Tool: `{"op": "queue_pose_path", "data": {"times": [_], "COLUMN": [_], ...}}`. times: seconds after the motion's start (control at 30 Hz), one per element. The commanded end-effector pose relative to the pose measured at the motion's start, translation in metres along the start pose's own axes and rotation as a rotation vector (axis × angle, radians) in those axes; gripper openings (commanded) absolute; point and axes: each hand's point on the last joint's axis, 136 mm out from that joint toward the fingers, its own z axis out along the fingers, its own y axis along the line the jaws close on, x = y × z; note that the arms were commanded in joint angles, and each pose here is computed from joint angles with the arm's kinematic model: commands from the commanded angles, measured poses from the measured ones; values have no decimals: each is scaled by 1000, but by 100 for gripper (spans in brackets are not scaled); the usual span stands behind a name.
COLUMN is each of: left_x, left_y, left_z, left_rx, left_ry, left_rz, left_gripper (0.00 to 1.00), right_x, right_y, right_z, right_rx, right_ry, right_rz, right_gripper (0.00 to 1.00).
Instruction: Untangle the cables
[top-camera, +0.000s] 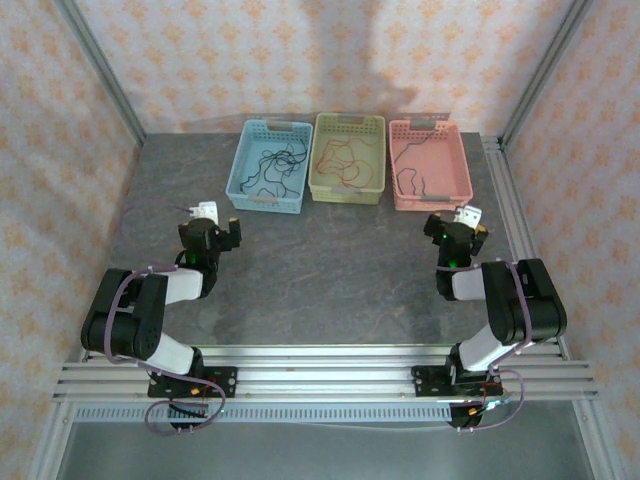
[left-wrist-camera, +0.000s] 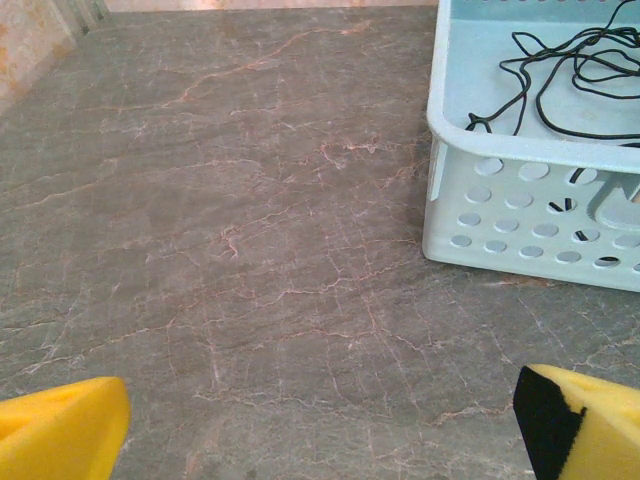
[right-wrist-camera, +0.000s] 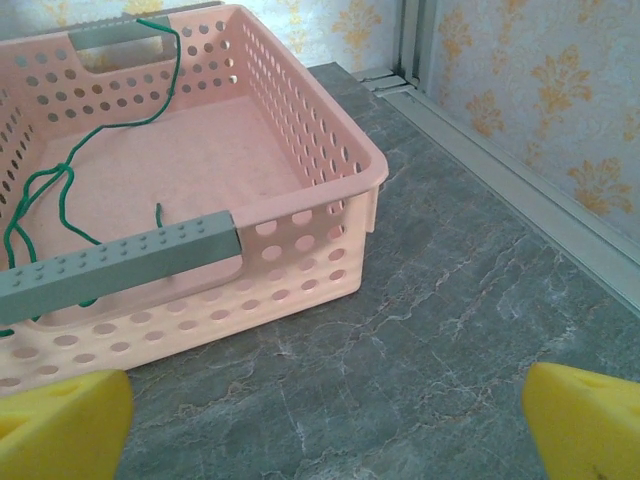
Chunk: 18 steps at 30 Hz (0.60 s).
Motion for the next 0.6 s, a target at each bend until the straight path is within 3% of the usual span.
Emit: {"op": "queue_pose_path", "data": {"times": [0.0,0.57], "left_x": [-8,-9], "left_y": [1,2], "left_z": [1,1], "left_rx": [2,1], "left_ry": [-33,-34], "left_rz": [2,2], "left_gripper": [100,100], "right_x": [1,2], "right_y": [5,6], "right_z": [-1,0], "right_rx": [-32,-47], "right_ry": [9,19], "right_rz": [-10,-8], "right_gripper": [99,99]}}
